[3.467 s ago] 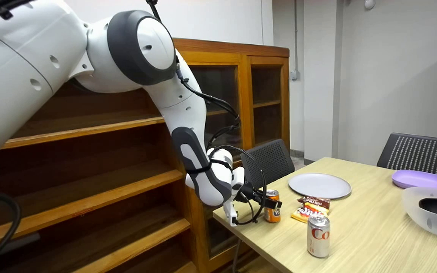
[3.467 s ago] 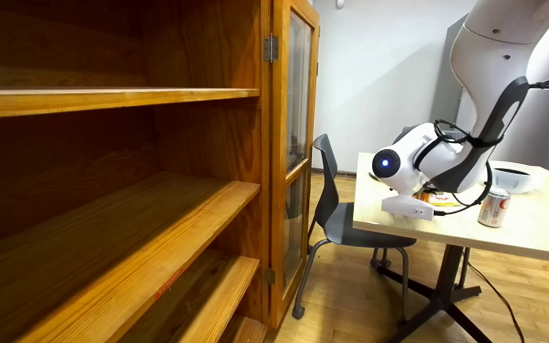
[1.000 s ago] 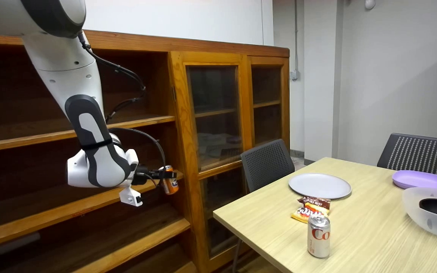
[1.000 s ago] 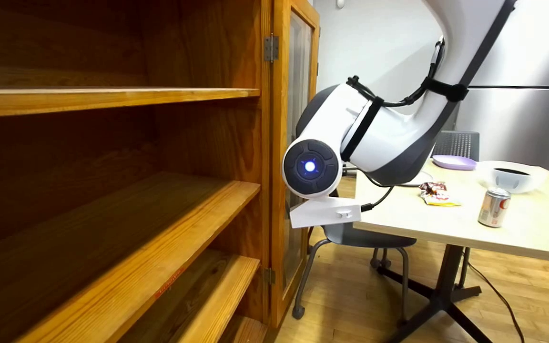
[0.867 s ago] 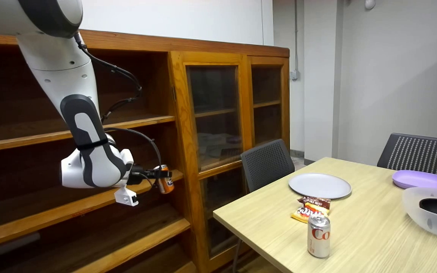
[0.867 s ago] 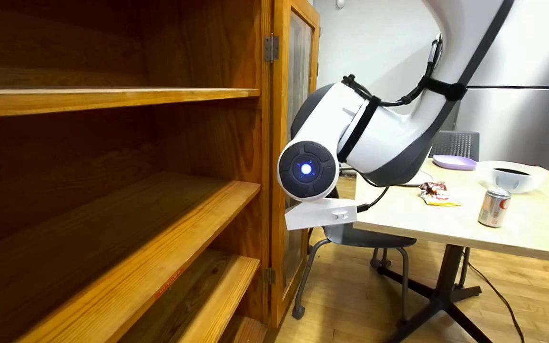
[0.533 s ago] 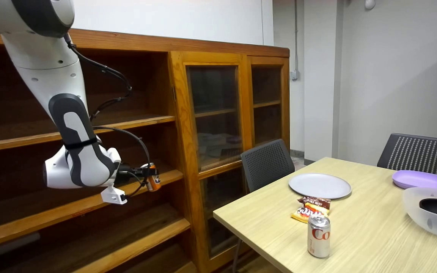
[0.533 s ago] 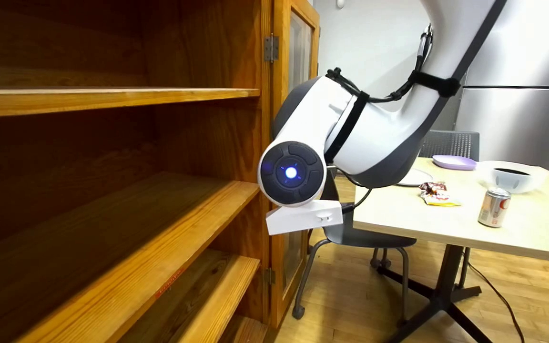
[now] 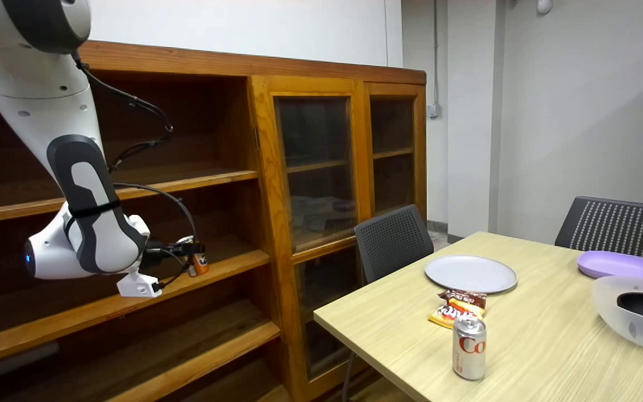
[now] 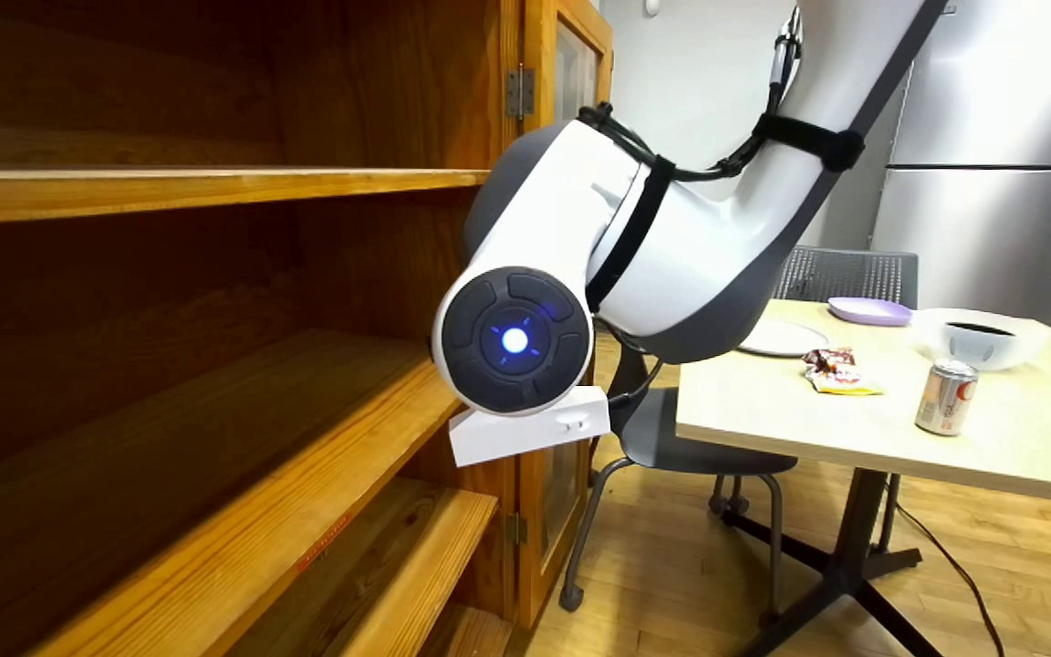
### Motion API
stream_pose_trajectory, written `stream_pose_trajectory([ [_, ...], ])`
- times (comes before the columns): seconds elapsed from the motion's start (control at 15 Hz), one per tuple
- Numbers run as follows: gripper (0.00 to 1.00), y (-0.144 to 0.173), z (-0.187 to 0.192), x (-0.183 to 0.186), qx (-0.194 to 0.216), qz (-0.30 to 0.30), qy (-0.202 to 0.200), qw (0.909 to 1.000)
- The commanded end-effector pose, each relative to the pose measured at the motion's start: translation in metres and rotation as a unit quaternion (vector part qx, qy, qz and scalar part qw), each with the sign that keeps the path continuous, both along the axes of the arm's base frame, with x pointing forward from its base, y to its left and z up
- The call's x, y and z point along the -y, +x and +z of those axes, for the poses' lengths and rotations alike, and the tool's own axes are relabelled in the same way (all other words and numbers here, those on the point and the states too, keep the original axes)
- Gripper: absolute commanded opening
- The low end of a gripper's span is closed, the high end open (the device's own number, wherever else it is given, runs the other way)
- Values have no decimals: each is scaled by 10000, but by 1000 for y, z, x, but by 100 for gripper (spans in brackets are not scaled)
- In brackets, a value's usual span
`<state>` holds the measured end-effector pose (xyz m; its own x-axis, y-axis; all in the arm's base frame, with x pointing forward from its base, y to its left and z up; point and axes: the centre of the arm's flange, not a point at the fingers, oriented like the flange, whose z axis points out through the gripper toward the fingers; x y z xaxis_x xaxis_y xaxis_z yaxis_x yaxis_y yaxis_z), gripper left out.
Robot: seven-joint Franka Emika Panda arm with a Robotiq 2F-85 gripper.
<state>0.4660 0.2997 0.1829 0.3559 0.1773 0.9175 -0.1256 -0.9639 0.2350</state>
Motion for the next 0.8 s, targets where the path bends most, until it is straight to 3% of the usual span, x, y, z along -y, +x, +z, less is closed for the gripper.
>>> stream_pose_trajectory([
  [0.0,36,-2,17,-20,220,362,30,9991],
  [0.73,36,11,19,-71,245,961,241,9948],
])
